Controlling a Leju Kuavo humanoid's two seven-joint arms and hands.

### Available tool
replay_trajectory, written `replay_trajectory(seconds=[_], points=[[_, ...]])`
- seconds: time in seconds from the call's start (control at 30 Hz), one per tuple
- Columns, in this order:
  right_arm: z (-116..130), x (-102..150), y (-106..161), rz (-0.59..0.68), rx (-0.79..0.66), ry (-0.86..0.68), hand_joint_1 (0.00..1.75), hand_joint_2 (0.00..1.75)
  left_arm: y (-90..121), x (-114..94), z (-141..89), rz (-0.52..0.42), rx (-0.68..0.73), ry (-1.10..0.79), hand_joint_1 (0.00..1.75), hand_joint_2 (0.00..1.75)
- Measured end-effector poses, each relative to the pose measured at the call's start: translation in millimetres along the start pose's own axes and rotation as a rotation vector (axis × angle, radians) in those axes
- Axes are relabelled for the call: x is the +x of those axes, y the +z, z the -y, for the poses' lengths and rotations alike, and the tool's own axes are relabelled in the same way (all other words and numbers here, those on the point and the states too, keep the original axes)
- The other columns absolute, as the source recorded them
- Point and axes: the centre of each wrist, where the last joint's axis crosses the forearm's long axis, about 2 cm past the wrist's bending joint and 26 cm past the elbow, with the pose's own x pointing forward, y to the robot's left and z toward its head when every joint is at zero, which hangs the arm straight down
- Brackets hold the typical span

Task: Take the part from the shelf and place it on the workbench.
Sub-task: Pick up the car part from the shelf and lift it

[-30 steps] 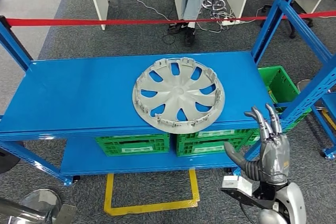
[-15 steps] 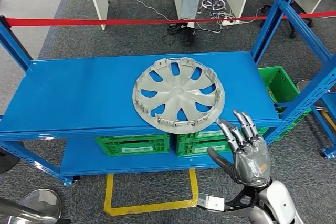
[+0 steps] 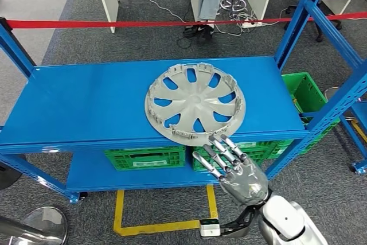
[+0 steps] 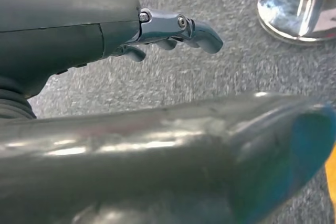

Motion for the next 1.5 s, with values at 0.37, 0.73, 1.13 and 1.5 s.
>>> replay_trajectory(seconds=[0.37,0.73,1.13,1.5], points=[[-22.9,4.0,-2.0,-0.017,0.071,-0.008,0.00,1.75,5.8,-5.8,7.1,-0.040,-0.028,-0.014,0.00,0.00],[-34.7,5.3,-3.5,-0.036,0.113,-0.035,0.00,1.75,9.9,-6.9,12.8,-0.018,-0.081,-0.148,0.00,0.00],[-36.7,4.1,-5.7,-0.022,0.121,-0.041,0.00,1.75,10.3,-5.7,13.7,-0.017,-0.096,-0.175,0.00,0.00],[-42.2,0.5,-39.3,0.019,0.155,-0.064,0.00,1.75,13.6,17.9,-1.6,-0.006,-0.113,-0.294,0.00,0.00]])
